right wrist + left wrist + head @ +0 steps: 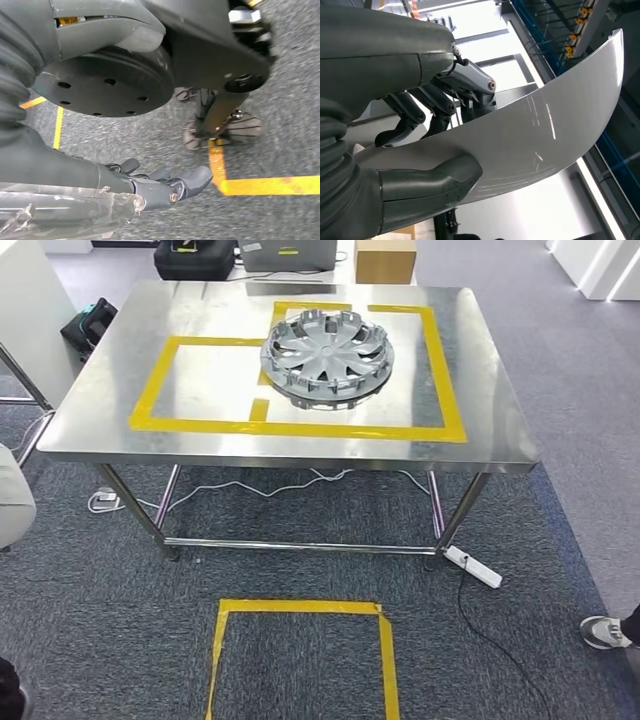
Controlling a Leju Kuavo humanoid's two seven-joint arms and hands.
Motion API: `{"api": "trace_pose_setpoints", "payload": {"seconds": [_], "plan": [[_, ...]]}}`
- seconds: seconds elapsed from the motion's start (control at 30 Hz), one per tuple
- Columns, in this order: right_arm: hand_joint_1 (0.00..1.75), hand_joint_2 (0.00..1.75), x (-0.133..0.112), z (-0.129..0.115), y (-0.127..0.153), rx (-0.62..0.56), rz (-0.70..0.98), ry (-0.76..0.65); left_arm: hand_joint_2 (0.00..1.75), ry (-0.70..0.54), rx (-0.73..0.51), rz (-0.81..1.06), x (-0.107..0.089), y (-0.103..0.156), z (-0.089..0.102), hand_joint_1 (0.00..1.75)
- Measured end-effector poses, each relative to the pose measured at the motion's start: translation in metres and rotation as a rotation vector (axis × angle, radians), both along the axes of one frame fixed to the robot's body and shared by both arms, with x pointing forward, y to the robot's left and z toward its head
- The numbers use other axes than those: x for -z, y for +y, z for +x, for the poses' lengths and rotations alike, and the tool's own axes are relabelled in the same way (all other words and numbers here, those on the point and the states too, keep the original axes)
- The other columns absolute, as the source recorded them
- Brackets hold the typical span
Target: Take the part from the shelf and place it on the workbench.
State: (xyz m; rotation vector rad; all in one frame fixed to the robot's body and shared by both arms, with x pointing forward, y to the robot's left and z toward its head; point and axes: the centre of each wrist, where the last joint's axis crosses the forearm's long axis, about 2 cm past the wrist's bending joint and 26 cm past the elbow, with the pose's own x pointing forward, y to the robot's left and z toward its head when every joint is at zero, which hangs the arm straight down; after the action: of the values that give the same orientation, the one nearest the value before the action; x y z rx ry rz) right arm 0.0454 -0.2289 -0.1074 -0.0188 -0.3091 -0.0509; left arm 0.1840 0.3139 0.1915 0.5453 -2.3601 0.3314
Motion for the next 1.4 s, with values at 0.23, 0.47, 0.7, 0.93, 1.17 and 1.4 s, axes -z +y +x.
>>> {"api": "trace_pose_setpoints", "payload": {"seconds": [0.23, 0.47, 0.7, 0.93, 1.17, 1.4], "plan": [[0.0, 1.75, 0.0001, 0.0008, -0.0015, 0.0, -0.004, -0.001, 1.75, -0.002, 0.004, -0.003, -0.0003, -0.0004, 0.0008, 1.75], [0.0, 1.75, 0.0003, -0.0004, -0.0017, -0.001, -0.004, 0.001, 1.75, 0.001, 0.008, -0.005, 0.0003, -0.0013, 0.0005, 1.75], [0.0, 1.75, 0.0002, 0.0008, -0.0022, -0.001, -0.004, 0.001, 1.75, 0.006, 0.013, -0.009, 0.0014, -0.0024, 0.0002, 1.75], [0.0, 1.75, 0.0003, -0.0003, -0.0022, -0.003, 0.0, 0.004, 1.75, 0.008, 0.02, -0.008, 0.0019, -0.0026, -0.0004, 1.75], [0.0, 1.75, 0.0003, -0.0007, -0.002, -0.009, 0.002, 0.004, 1.75, 0.01, 0.03, -0.003, 0.0028, -0.0021, -0.0014, 1.75], [0.0, 1.75, 0.0002, 0.0007, -0.0018, -0.013, 0.006, -0.001, 1.75, -0.001, 0.043, 0.017, 0.0006, -0.0011, 0.0012, 1.75]]}}
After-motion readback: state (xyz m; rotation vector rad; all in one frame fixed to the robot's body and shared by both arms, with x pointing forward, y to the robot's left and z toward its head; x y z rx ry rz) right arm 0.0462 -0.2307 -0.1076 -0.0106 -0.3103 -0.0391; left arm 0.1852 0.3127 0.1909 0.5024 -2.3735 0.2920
